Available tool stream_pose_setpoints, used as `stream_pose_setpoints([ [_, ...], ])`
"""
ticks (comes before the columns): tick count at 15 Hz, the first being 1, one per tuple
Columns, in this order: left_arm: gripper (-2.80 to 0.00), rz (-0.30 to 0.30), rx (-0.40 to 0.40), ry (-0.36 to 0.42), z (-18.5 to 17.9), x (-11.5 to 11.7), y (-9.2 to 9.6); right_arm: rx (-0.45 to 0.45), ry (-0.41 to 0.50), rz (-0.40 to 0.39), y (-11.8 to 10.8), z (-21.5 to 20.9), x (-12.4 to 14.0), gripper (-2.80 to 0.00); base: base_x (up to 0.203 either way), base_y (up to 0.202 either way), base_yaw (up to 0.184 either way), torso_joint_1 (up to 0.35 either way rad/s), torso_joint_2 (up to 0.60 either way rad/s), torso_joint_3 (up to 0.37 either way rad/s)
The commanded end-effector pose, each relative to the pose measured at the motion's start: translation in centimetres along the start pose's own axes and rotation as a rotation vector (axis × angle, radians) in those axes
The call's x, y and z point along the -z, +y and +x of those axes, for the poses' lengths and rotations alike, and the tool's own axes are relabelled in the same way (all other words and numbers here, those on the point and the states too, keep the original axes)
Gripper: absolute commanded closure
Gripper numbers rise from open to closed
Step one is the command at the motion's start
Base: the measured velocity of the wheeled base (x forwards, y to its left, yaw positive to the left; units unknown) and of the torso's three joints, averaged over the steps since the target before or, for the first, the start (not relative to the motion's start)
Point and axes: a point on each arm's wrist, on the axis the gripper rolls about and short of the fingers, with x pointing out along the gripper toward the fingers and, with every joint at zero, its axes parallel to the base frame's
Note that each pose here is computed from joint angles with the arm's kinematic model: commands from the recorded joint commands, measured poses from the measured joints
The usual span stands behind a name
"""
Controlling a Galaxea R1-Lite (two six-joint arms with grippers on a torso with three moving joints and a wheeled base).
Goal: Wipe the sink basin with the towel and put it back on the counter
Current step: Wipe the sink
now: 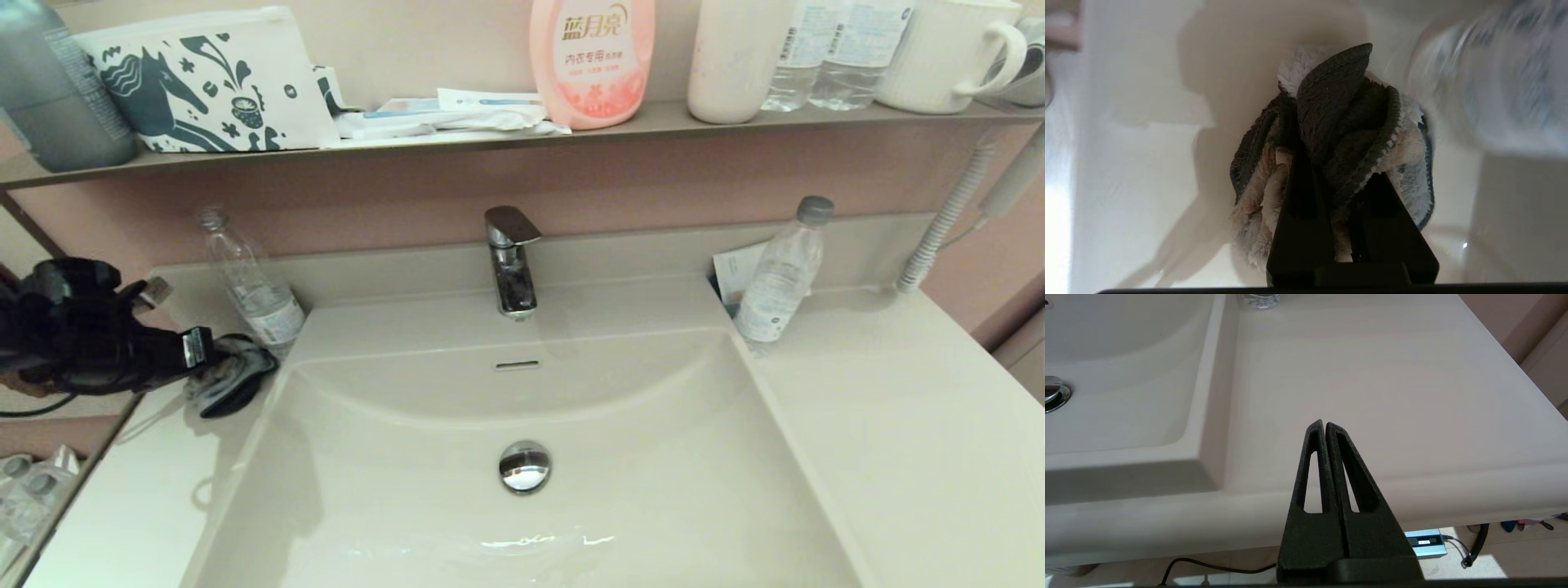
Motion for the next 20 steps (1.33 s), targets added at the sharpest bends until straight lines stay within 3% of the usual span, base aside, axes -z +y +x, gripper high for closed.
stream_pose_setpoints([
  [1,0.0,0.003,0.007,-0.002,1.6,-0.6,0.2,-0.001,0.001,0.0,0.0,0.0,0.0,0.0,0.0,0.0,0.0,0.0,0.0,0.0],
  [3,0.0,0.012,-0.005,-0.045,1.9,-2.1,0.9,-0.001,0.001,0.0,0.0,0.0,0.0,0.0,0.0,0.0,0.0,0.0,0.0,0.0],
  [5,0.0,-0.002,-0.041,-0.073,1.5,-2.7,2.8,-0.001,0.001,0.0,0.0,0.0,0.0,0.0,0.0,0.0,0.0,0.0,0.0,0.0],
  [9,0.0,-0.02,-0.094,-0.07,-0.2,-2.1,5.5,-0.001,0.001,0.0,0.0,0.0,0.0,0.0,0.0,0.0,0.0,0.0,0.0,0.0],
  [14,0.0,-0.059,-0.107,-0.024,-4.5,-0.4,4.3,-0.001,0.001,0.0,0.0,0.0,0.0,0.0,0.0,0.0,0.0,0.0,0.0,0.0],
  [18,0.0,-0.075,-0.086,0.07,-7.5,4.3,2.4,-0.001,0.001,0.0,0.0,0.0,0.0,0.0,0.0,0.0,0.0,0.0,0.0,0.0],
  [20,0.0,-0.056,-0.082,0.098,-9.6,6.9,2.1,-0.001,0.001,0.0,0.0,0.0,0.0,0.0,0.0,0.0,0.0,0.0,0.0,0.0],
])
